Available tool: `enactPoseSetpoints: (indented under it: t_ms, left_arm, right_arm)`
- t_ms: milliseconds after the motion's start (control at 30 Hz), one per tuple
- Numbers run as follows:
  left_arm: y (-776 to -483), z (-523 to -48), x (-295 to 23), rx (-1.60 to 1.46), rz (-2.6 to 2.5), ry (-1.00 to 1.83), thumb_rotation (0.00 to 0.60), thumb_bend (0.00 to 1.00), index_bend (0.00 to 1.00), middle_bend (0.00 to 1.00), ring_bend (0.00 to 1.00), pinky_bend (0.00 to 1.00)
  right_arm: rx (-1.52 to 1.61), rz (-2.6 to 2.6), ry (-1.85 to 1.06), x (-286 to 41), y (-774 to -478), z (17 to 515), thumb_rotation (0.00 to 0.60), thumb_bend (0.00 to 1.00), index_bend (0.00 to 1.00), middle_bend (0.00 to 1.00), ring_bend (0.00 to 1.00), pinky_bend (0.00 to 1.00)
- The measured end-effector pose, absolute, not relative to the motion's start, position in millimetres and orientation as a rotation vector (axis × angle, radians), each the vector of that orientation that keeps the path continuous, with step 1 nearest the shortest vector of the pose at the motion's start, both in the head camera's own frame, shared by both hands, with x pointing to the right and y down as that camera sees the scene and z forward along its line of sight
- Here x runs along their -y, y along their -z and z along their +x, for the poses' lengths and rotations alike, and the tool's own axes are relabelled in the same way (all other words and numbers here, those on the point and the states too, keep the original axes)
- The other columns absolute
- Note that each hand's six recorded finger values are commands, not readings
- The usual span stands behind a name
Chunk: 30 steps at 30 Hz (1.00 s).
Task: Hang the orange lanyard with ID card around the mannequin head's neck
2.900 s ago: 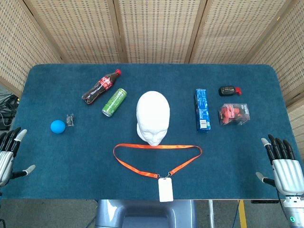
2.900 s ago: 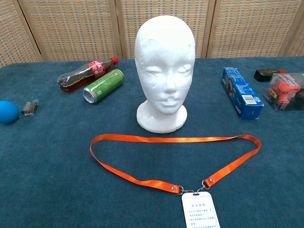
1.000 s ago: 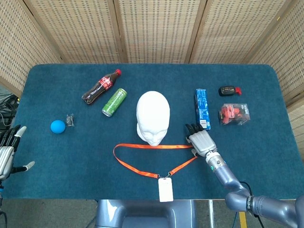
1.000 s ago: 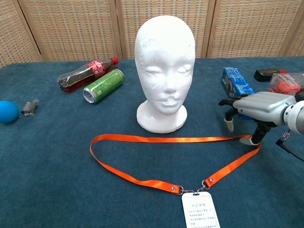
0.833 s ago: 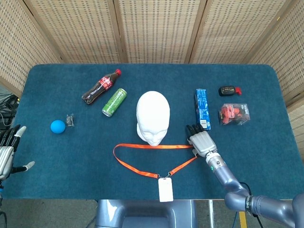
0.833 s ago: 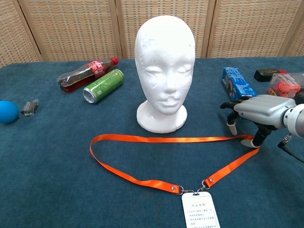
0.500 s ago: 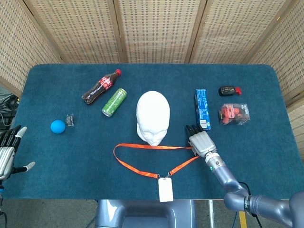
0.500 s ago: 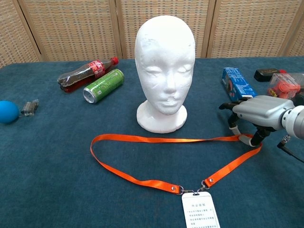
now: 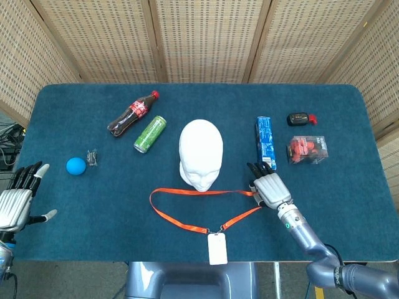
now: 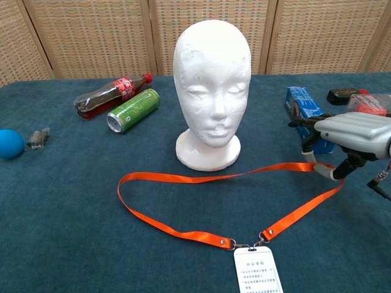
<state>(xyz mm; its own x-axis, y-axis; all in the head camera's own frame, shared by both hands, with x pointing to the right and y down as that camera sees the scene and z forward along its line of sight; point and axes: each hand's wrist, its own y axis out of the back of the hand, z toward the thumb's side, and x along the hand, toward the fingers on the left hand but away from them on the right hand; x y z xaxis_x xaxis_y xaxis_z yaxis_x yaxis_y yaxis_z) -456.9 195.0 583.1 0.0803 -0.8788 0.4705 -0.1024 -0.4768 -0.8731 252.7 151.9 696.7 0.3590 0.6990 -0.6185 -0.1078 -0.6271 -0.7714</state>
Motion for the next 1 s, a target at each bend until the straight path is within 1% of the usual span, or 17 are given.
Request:
enactPoseSetpoints:
  t_ms: [67, 167, 233, 267, 333, 433, 600, 800, 867, 1000]
  left_arm:
    - [-588.7, -443.0, -188.1, -0.955, -1.717, 1.42, 0.6, 0.0, 0.04, 0.0, 0.0, 0.0]
    - [-600.0, -417.6, -175.7, -0.911, -1.765, 1.35, 0.6, 0.0, 0.17, 0.0, 0.0, 0.0]
    - [-609.8, -397.0, -168.1, -0.866, -1.805, 1.302, 0.6, 0.01, 0.28, 0.0, 0.0, 0.0]
    - [-614.7, -387.0, -165.1, -0.845, -1.825, 1.281, 0.6, 0.02, 0.31, 0.0, 0.0, 0.0]
    - [-626.8, -362.7, -159.7, -0.801, -1.874, 1.234, 0.6, 0.08, 0.38, 0.0, 0.0, 0.0]
    - [-645.0, -329.9, -155.0, -0.744, -1.938, 1.182, 0.6, 0.15, 0.42, 0.0, 0.0, 0.0]
    - [-667.8, -290.7, -149.9, -0.681, -1.988, 1.133, 0.6, 0.21, 0.43, 0.0, 0.0, 0.0]
    - [-691.9, -251.5, -141.1, -0.659, -1.991, 1.096, 0.6, 0.38, 0.48, 0.0, 0.0, 0.0]
    - [-700.9, -240.0, -137.6, -0.642, -1.984, 1.099, 0.6, 0.4, 0.48, 0.0, 0.0, 0.0]
    - [-715.5, -226.9, -134.6, -0.611, -1.978, 1.13, 0.6, 0.4, 0.48, 0.0, 0.0, 0.0]
  right_arm:
    - [0.542, -1.88, -1.335, -153.1, -690.7, 256.0, 0.6, 0.74, 0.69, 0.0, 0.0, 0.0]
    - [0.574, -1.9, -1.317, -154.5, -681.9, 259.9, 0.6, 0.74, 0.69, 0.0, 0.0, 0.0]
    - [0.59, -1.914, -1.308, -155.0, -677.9, 260.0, 0.6, 0.74, 0.7, 0.0, 0.0, 0.0]
    - [0.594, -1.918, -1.305, -155.2, -676.7, 259.9, 0.6, 0.74, 0.7, 0.0, 0.0, 0.0]
    - [0.598, -1.925, -1.301, -156.0, -674.3, 259.5, 0.6, 0.74, 0.7, 0.0, 0.0, 0.0]
    - [0.601, -1.923, -1.3, -156.5, -671.7, 260.7, 0.6, 0.74, 0.7, 0.0, 0.0, 0.0]
    - [0.591, -1.906, -1.303, -156.8, -670.1, 264.2, 0.6, 0.74, 0.7, 0.0, 0.0, 0.0]
    - [0.58, -1.891, -1.301, -156.6, -669.1, 269.6, 0.6, 0.74, 0.7, 0.0, 0.0, 0.0]
    - [0.575, -1.891, -1.301, -157.2, -669.1, 270.9, 0.6, 0.74, 0.7, 0.0, 0.0, 0.0]
    - [0.563, -1.898, -1.295, -159.4, -668.5, 272.9, 0.6, 0.73, 0.7, 0.0, 0.0, 0.0]
